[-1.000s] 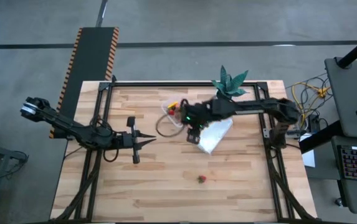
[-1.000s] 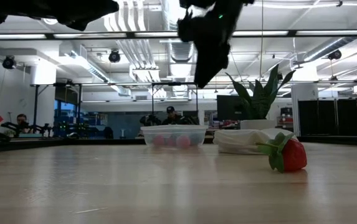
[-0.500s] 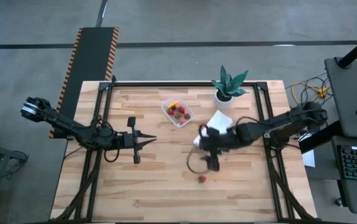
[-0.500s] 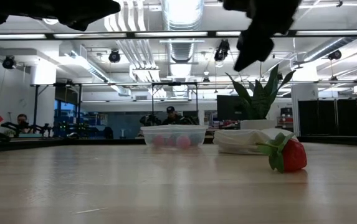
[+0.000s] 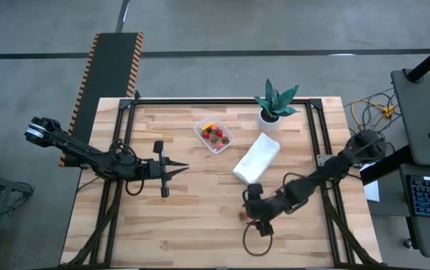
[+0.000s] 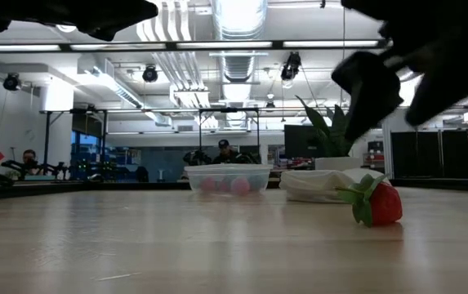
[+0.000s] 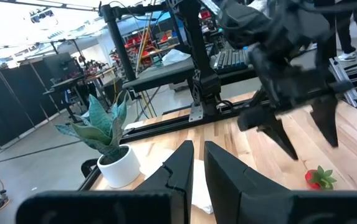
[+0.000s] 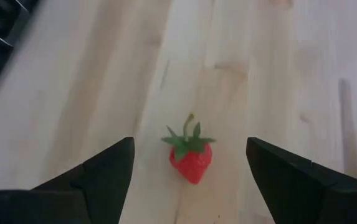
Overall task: Pick and placing Produce into tupperware
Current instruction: Put the strawberry into the transparent bin
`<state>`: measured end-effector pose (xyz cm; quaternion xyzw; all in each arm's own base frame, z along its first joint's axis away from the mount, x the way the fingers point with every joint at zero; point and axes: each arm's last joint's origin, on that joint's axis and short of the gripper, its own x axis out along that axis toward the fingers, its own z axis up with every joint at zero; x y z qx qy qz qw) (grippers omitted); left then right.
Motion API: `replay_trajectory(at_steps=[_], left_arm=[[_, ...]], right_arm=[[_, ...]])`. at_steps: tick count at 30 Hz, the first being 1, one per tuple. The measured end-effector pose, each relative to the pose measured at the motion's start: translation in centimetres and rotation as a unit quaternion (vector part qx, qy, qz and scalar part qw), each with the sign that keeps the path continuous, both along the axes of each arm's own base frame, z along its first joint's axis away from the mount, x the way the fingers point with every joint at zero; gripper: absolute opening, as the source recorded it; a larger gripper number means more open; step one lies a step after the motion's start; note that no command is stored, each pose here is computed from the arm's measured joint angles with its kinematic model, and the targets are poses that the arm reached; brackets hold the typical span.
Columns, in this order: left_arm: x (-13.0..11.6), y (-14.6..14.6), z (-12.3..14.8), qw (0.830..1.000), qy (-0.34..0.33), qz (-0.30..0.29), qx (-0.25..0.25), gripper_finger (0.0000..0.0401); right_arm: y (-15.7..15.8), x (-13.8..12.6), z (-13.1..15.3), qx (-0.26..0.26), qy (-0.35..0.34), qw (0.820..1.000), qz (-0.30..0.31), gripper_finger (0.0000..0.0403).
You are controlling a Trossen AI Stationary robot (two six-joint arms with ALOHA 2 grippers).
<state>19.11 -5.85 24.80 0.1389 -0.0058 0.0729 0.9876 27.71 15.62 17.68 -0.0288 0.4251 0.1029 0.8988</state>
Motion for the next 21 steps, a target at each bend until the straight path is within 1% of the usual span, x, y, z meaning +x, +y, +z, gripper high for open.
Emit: replay_trajectory(at_steps=[3,9,16,21], left_arm=[[0.0,0.0,0.0,1.000,0.000,0.000,0.000,0.0024],[0.0,0.0,0.0,1.000,0.000,0.000,0.000,0.0024],[0.0,0.0,0.0,1.000,0.001,0.000,0.002,0.0024],[0.0,0.0,0.0,1.000,0.001,0.000,0.003,0.0024]], right_arm=[[0.4,0.2,-1.5,-0.015,0.014,1.000,-0.010,0.0301],[0.6,0.6,-4.2,-0.028,0.050,0.998,-0.023,0.0296],[1.0,1.3,-4.9,-0.019,0.037,0.999,-0.024,0.0281],[0.9,1.2,-5.1,-0.019,0.038,0.999,-0.026,0.0256]])
